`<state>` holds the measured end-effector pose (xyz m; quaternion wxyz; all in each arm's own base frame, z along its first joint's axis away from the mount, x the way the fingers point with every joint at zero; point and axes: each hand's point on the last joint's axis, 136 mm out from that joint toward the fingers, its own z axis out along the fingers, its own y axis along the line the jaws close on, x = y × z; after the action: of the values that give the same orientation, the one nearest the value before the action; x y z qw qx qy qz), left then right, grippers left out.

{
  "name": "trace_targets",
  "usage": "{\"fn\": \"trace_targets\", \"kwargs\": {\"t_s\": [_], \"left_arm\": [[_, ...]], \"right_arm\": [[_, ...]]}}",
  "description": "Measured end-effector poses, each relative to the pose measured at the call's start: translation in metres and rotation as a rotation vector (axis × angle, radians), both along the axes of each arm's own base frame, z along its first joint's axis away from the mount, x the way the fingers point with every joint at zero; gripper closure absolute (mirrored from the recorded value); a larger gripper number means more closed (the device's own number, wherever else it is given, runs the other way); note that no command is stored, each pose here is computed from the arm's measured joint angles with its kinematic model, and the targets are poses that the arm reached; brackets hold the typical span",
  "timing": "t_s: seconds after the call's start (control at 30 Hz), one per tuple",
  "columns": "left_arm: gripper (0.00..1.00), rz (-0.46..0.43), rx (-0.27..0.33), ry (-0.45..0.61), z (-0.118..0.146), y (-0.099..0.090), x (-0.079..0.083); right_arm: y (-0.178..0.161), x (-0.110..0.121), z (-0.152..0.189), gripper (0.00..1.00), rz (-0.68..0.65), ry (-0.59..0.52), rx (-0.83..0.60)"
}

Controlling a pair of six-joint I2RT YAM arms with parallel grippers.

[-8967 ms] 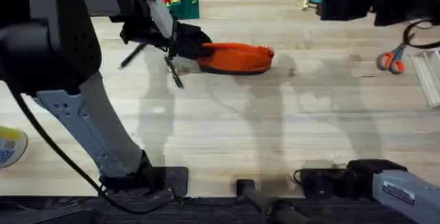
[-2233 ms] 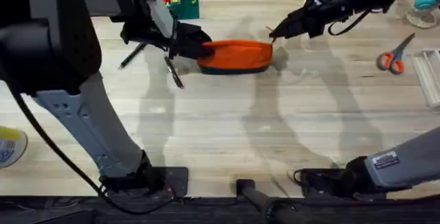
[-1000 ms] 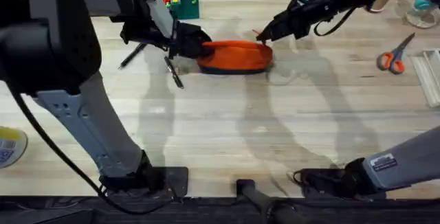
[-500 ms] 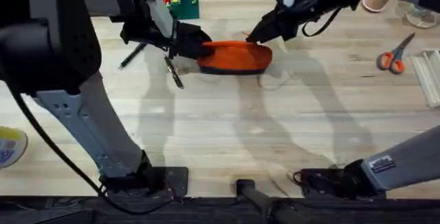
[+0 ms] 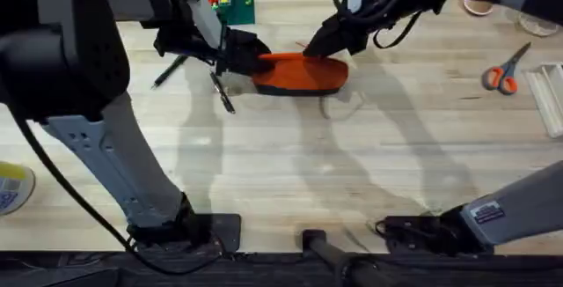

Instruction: Unzip the bag, pick up the pens from the table one at a time and place them inside, then zip the bag closed.

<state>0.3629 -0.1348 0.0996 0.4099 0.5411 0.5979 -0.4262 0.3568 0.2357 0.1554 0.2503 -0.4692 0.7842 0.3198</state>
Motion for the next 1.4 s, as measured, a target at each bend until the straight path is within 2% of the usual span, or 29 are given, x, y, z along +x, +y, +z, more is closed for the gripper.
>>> {"fn": "trace_targets", "kwargs": {"t_s": [0.43, 0.73, 1.1, 1.4], "left_arm": [[0.959, 0.000, 0.000, 0.000, 0.000, 0.000, 0.000], [0.959, 0.000, 0.000, -0.001, 0.000, 0.000, 0.000], [0.959, 0.000, 0.000, 0.000, 0.000, 0.000, 0.000], [0.959, 0.000, 0.000, 0.000, 0.000, 0.000, 0.000]], "right_arm": [[0.016, 0.005, 0.004, 0.970, 0.007, -0.042, 0.021], [0.043, 0.013, -0.016, 0.971, 0.027, -0.034, 0.043], [0.070, 0.010, -0.006, 0.970, 0.060, -0.079, 0.084], [0.078, 0.014, 0.001, 0.970, 0.068, -0.123, 0.107]]}}
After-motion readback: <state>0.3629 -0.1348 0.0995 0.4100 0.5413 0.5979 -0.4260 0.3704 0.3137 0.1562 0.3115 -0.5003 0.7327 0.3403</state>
